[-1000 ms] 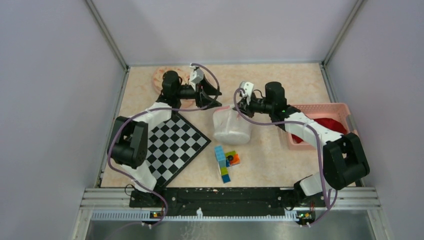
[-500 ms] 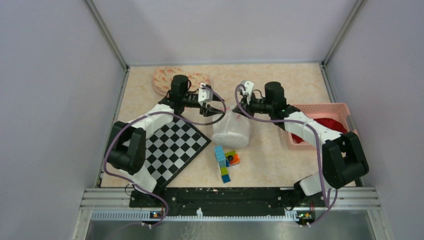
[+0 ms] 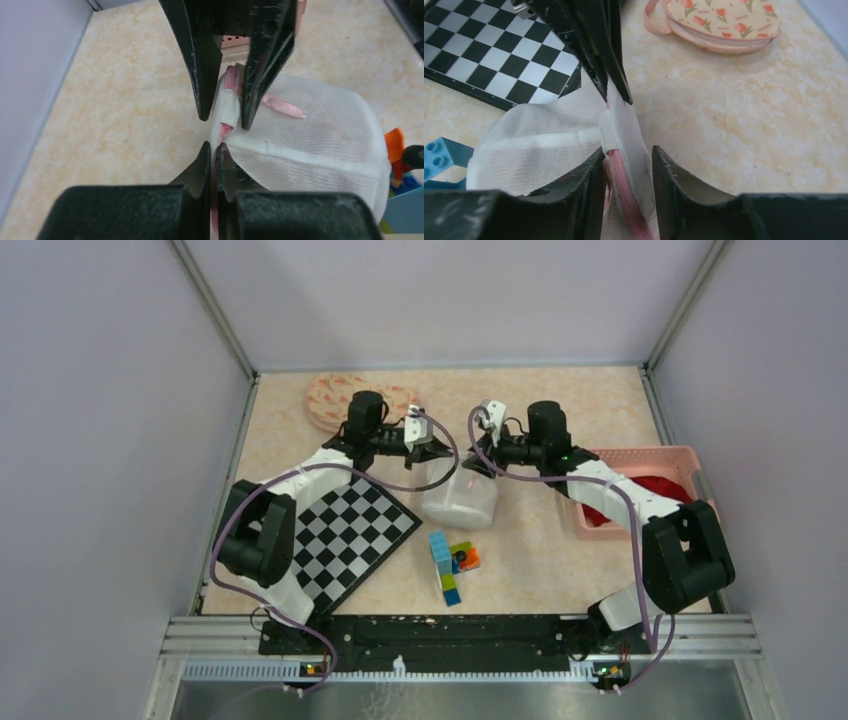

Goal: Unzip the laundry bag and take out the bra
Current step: Unzip the laundry bag at the center of the board.

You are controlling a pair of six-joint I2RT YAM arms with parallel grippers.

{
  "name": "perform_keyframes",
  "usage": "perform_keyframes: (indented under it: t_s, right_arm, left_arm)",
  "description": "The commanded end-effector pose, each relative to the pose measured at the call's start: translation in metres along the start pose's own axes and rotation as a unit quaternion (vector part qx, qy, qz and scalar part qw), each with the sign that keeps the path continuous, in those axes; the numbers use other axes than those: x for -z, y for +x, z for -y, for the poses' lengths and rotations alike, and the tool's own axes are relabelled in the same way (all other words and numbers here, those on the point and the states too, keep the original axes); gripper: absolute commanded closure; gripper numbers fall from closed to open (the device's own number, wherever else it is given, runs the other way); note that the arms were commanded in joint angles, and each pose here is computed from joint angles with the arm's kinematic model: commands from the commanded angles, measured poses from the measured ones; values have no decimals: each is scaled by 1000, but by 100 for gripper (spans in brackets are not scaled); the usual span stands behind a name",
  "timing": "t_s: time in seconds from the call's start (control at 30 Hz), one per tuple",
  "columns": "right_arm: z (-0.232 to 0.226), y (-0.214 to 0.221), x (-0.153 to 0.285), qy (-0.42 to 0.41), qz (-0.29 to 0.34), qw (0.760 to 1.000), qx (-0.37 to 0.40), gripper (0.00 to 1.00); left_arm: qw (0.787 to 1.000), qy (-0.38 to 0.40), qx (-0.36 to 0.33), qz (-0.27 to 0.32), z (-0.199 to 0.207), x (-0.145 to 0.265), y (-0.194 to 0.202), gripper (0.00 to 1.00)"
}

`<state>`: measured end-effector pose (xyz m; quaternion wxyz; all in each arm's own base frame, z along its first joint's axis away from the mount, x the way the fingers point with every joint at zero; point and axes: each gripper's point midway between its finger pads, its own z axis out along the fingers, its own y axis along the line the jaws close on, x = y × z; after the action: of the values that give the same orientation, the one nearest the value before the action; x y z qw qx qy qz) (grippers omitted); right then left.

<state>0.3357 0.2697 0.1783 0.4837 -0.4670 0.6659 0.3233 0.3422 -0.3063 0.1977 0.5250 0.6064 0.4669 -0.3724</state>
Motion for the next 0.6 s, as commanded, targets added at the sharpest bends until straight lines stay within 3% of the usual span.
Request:
perform_keyframes:
  t_s: [0.0,0.23,0.43,0.57]
  right_arm:
    - [8,-27,10,9,34,993,108,57]
    - [11,-34,12,12,42,984,173,51]
    - [11,-34,10,9,44,979,200,62]
    - [9,-36,11,8,47,976,212,82]
  left_arm:
    - [996,26,67,56,-8,3,-27,100]
    - [986,86,114,88,3,3,-41,100]
    - [979,104,146,95,1,1,-43,100]
    - [973,98,186,94,-4,1,-39,100]
